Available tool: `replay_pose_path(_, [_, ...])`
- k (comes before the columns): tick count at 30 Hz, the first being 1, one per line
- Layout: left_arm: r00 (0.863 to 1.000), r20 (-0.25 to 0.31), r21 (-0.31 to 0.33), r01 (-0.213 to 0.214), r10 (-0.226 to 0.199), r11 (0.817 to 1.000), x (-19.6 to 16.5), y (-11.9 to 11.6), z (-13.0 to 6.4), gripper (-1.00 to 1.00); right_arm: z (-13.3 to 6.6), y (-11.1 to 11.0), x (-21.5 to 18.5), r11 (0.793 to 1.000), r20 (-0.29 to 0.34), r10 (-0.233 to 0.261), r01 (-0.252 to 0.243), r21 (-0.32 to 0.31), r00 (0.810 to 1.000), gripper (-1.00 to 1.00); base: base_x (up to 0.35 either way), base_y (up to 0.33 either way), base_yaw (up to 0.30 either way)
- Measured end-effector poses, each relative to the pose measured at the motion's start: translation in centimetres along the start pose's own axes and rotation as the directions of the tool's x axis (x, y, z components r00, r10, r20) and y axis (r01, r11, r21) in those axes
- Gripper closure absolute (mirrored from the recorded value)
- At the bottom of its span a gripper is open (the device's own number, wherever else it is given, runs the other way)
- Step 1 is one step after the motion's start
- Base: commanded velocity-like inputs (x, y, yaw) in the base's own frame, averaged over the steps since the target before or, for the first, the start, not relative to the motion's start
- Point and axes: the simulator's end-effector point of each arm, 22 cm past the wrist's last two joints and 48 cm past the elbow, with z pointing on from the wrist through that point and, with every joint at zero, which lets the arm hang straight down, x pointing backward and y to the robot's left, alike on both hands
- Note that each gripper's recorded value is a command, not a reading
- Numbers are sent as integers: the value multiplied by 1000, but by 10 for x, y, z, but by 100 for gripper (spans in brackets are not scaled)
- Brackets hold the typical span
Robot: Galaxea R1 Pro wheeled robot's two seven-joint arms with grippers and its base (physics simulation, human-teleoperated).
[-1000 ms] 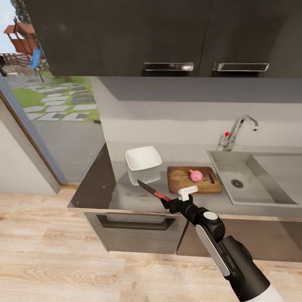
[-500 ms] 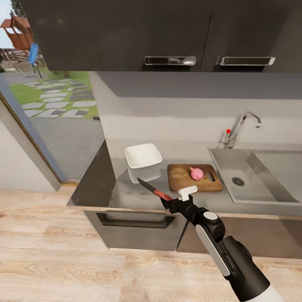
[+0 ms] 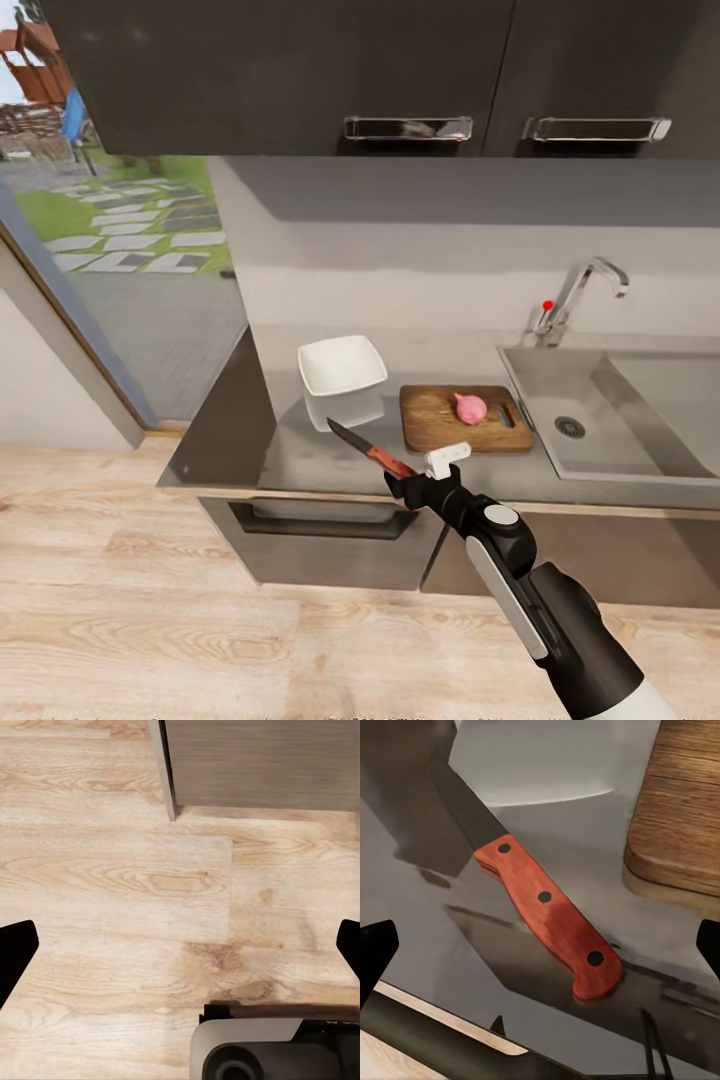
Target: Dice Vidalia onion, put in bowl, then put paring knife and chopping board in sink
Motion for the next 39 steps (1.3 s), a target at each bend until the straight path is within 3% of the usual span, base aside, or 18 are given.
replay_pose_path(39, [997, -73, 2, -5, 6, 1000, 28, -1, 0, -100, 17, -4, 33, 1000, -58, 19, -19, -2, 998, -100, 49, 16, 0])
